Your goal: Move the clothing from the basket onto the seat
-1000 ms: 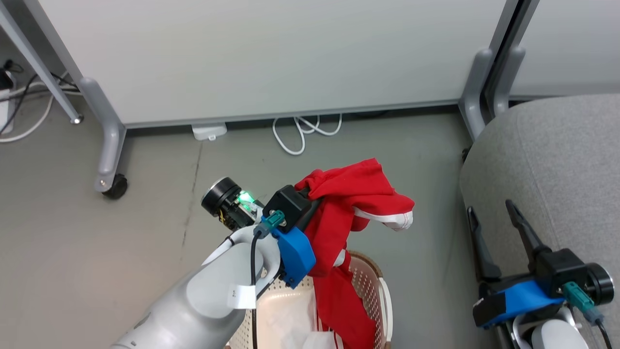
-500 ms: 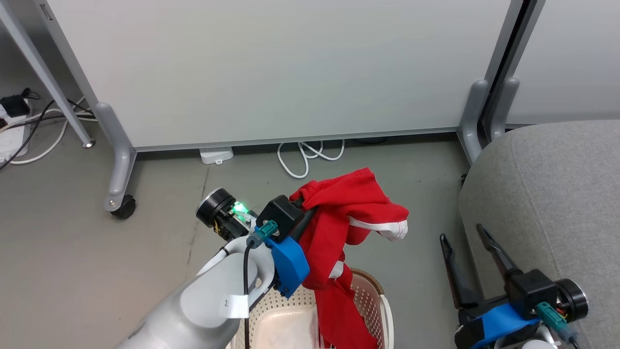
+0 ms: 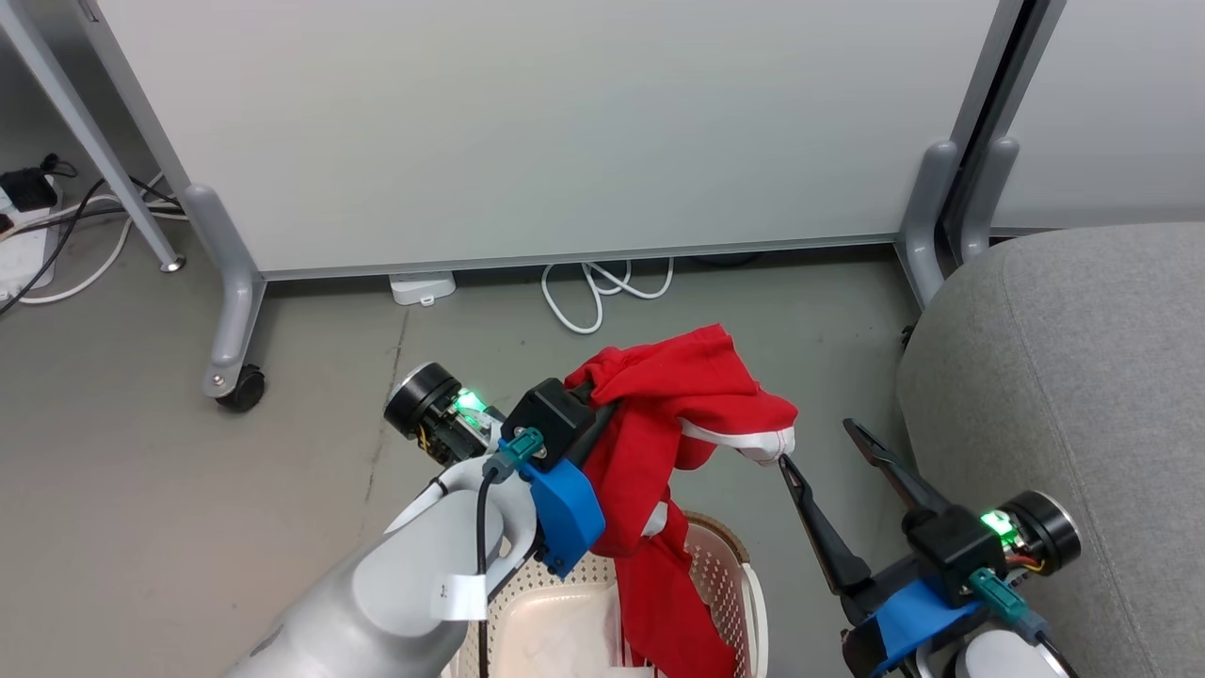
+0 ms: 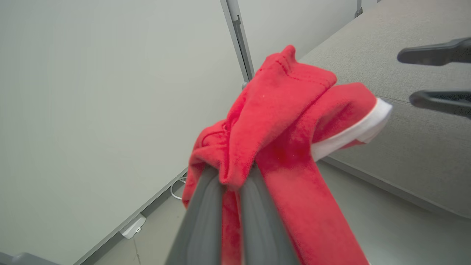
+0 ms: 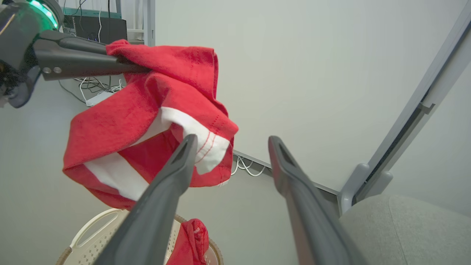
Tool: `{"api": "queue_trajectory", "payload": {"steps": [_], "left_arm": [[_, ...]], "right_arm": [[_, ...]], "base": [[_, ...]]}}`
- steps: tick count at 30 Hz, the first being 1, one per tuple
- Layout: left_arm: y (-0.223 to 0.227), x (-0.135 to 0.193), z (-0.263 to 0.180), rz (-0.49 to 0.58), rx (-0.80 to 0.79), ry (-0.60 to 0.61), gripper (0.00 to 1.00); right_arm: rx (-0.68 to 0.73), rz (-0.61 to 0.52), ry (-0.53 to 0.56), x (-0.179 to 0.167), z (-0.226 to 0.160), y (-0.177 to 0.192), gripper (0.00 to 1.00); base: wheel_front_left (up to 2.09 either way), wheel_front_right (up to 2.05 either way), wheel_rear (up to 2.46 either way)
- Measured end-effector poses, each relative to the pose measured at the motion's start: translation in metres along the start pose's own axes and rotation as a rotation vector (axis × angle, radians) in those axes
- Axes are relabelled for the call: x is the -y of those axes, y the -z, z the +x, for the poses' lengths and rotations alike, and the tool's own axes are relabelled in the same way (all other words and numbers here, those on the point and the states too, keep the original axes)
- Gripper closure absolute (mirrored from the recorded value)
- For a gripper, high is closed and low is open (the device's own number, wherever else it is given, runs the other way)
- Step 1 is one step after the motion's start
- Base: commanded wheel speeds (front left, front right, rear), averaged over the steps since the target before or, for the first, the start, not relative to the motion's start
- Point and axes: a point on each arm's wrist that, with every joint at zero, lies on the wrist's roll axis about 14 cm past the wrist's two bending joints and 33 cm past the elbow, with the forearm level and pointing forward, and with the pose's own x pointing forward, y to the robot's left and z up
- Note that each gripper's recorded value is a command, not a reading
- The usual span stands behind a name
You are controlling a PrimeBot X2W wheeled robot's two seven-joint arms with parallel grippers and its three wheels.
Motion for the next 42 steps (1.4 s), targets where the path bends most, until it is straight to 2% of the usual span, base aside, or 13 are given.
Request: {"api": "queue_trajectory", "payload": {"steps": [12, 22, 42], "left_arm": [[0.002, 0.008, 0.007, -0.007, -0.004, 0.027, 1.0], [0.002, 0.013, 0.012, 0.0, -0.006, 0.051, 1.0], [-0.001, 0.022, 0.023, 0.007, 0.006, 0.091, 1.0]], "right_arm": [[0.012, -0.106, -0.132, -0.017, 0.028, -0.005, 0.0], [-0.03, -0.169, -0.197, -0.023, 0.044, 0.007, 0.0], [-0.083, -0.142, -0.264, -0.041, 0.07, 0.023, 0.0]], "base": [[0.0, 0.0, 0.0], [0.0, 0.0, 0.0], [0.0, 0.0, 0.0]]}}
